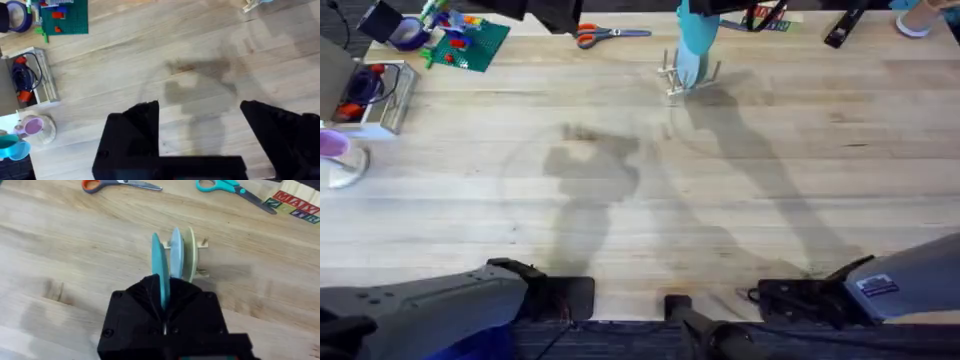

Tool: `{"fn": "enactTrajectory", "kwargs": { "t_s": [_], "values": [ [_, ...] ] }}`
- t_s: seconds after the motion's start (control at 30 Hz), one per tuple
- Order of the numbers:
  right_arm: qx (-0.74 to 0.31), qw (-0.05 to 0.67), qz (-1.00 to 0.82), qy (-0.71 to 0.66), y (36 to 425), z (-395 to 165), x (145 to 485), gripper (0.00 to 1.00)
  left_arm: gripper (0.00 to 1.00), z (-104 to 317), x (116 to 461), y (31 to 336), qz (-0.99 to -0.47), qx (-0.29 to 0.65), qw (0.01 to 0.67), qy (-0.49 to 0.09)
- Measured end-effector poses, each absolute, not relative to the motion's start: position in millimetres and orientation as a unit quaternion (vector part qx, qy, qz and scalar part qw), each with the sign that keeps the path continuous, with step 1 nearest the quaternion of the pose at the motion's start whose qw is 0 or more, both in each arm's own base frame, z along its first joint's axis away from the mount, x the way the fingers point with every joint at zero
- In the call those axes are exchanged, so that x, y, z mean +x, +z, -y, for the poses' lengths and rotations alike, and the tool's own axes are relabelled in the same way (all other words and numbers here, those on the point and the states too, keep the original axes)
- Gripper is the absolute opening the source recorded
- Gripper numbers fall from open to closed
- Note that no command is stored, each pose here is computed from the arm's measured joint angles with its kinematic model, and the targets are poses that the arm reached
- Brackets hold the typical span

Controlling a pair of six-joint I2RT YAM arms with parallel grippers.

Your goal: Pick up the plates from the table one by one and place each into a slot on the dish rack.

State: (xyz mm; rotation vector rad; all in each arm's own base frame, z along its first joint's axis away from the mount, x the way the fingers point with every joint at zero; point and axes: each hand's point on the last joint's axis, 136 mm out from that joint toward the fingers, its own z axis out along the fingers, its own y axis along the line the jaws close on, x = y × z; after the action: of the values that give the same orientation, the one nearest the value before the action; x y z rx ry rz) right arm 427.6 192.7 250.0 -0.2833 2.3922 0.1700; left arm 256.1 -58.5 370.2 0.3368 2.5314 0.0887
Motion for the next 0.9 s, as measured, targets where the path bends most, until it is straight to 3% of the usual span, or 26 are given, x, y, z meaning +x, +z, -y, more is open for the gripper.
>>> {"fn": "enactTrajectory", "kwargs": {
  "t_s": [0.27, 0.53, 0.9],
  "values": [
    [-0.107, 0.351, -0.928, 0.063, 245, -191, 431, 0.028, 0.994, 58, 256, 370, -0.948, 0.126, 0.289, 0.033],
    [-0.112, 0.321, -0.939, 0.052, 210, -195, 441, 0.028, 0.994, 58, 256, 370, -0.948, 0.126, 0.289, 0.033],
    [-0.11, 0.333, -0.935, 0.056, 205, -201, 453, 0.028, 0.994, 58, 256, 370, -0.948, 0.126, 0.289, 0.033]
  ]
}}
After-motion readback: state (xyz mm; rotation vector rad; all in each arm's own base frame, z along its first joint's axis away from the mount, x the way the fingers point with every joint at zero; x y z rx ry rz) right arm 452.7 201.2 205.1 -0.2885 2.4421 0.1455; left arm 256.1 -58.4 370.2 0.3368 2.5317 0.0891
